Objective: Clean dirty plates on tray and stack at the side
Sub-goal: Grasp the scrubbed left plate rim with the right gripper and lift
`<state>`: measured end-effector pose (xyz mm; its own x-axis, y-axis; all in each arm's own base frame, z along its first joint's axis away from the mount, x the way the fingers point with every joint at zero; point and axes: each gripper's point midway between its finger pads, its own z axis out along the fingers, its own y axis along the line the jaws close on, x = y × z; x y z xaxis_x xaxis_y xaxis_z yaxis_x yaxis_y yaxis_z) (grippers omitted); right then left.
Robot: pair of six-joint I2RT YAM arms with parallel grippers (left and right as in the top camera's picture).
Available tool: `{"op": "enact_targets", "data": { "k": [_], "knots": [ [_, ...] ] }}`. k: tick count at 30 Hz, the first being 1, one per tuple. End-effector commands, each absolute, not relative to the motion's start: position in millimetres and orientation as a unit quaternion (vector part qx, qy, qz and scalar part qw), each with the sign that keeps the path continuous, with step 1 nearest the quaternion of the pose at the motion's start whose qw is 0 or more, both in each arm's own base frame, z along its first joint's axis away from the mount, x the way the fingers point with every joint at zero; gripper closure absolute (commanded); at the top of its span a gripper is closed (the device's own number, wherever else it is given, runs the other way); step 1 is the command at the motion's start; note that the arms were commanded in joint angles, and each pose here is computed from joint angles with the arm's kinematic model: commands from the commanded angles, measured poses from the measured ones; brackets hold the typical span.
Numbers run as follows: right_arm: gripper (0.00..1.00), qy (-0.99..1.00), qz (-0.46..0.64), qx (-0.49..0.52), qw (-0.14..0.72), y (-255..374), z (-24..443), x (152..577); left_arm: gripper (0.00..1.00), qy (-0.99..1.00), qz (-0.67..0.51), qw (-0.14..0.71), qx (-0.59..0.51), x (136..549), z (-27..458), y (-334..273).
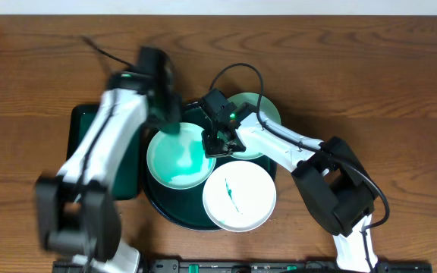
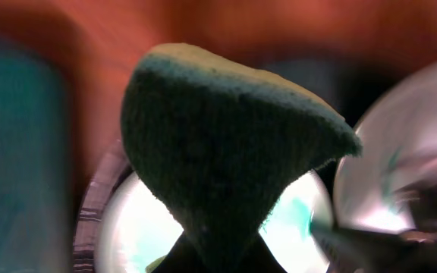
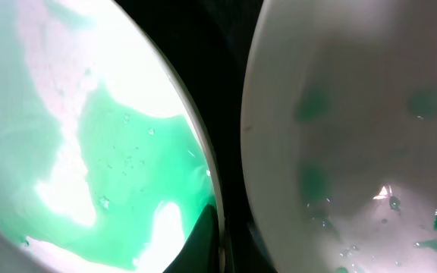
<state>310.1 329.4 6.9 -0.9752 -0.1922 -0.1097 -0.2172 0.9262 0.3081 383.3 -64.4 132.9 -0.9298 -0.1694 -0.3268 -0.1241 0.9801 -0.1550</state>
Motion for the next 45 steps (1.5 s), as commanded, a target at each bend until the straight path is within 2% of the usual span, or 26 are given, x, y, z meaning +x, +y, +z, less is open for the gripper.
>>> {"op": "enact_targets", "data": {
  "k": [1,12,21,30,32,38,45],
  "knots": [
    [0.99,0.970,0.194,-0.142,0.041,344,21,305,0.93,0.962,0.002,0.238,-0.133,388,172,-23],
    [0.99,0.943,0.205,-0.211,0.154,342,106,319,0.93,0.961,0.027,0.227,-0.155,380,167,-1],
    [0.99,0.934,0.027,-0.220,0.282,297,147,337,0.93,0.961,0.042,0.221,-0.158,376,163,5],
    [0.99,0.875,-0.132,-0.229,0.406,291,196,326,0.93,0.962,0.043,0.218,-0.158,375,162,5],
    [0.99,0.842,-0.195,-0.221,0.451,286,217,320,0.92,0.962,0.043,0.216,-0.158,375,162,5],
    [0.99,0.785,-0.276,-0.199,0.517,282,253,308,0.93,0.962,0.043,0.216,-0.158,375,162,5],
    [0.99,0.747,-0.316,-0.180,0.556,279,277,297,0.93,0.962,0.043,0.216,-0.158,375,162,5]
  ]
}}
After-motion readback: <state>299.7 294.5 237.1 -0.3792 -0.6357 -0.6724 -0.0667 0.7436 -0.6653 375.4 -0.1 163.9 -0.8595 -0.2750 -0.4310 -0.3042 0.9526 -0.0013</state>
